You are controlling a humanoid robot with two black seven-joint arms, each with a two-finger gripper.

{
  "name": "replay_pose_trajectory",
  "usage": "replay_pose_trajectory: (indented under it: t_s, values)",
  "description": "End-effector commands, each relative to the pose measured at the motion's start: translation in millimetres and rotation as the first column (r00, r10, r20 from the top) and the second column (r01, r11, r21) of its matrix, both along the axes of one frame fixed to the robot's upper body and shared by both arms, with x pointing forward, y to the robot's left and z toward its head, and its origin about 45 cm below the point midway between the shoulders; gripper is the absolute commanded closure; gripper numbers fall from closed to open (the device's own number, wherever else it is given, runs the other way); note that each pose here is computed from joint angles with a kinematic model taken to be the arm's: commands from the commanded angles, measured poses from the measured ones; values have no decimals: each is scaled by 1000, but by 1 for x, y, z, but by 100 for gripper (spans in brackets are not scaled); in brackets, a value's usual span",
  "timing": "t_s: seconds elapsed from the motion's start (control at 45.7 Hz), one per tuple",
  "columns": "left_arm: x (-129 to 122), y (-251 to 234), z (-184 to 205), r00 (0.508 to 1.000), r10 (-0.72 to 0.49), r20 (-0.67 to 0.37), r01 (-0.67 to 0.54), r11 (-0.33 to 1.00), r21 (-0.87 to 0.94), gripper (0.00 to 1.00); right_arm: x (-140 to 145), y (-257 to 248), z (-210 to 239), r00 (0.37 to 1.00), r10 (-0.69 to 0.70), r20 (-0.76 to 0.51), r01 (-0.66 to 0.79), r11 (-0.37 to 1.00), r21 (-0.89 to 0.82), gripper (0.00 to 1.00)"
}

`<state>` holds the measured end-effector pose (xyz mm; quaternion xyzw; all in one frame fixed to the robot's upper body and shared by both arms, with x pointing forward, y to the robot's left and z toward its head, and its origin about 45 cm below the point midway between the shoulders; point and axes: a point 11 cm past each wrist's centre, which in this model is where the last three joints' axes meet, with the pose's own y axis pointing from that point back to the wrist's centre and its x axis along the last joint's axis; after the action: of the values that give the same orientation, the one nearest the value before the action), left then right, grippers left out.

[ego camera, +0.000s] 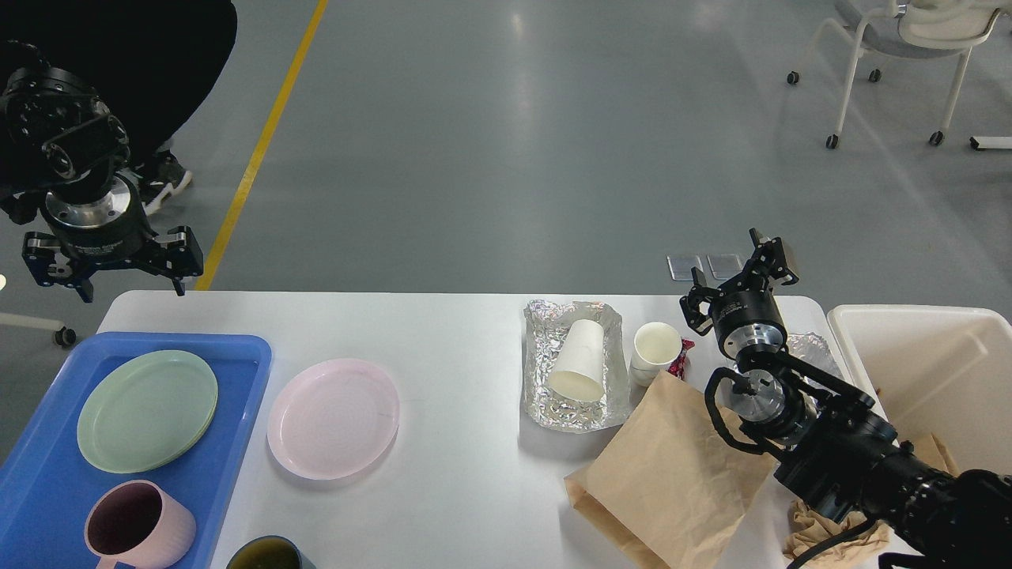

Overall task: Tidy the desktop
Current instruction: 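Move the left gripper down over the dark olive cup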

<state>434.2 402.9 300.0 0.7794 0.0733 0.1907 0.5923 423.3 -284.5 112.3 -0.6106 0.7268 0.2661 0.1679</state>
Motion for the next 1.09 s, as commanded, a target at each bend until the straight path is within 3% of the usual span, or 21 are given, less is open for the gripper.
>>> replay_pose_trajectory:
  t_s: [0.0,0.153,0.35,1.072]
  values:
    - [-10,-15,-18,998,-24,-62,22,999,-37,3,0,0,0,1000,0,0,0,1000,0,0]
    - [-22,-46,-39,987,-82,-138,67,992,-106,3,0,0,0,1000,0,0,0,1000,0,0]
    - [-57,-73,-65,951,-142,-275,94,979,-180,3,0,0,0,1000,0,0,0,1000,0,0]
    - [-106,-116,-128,881,-221,-419,70,935,-347,4,0,0,0,1000,0,0,0,1000,0,0]
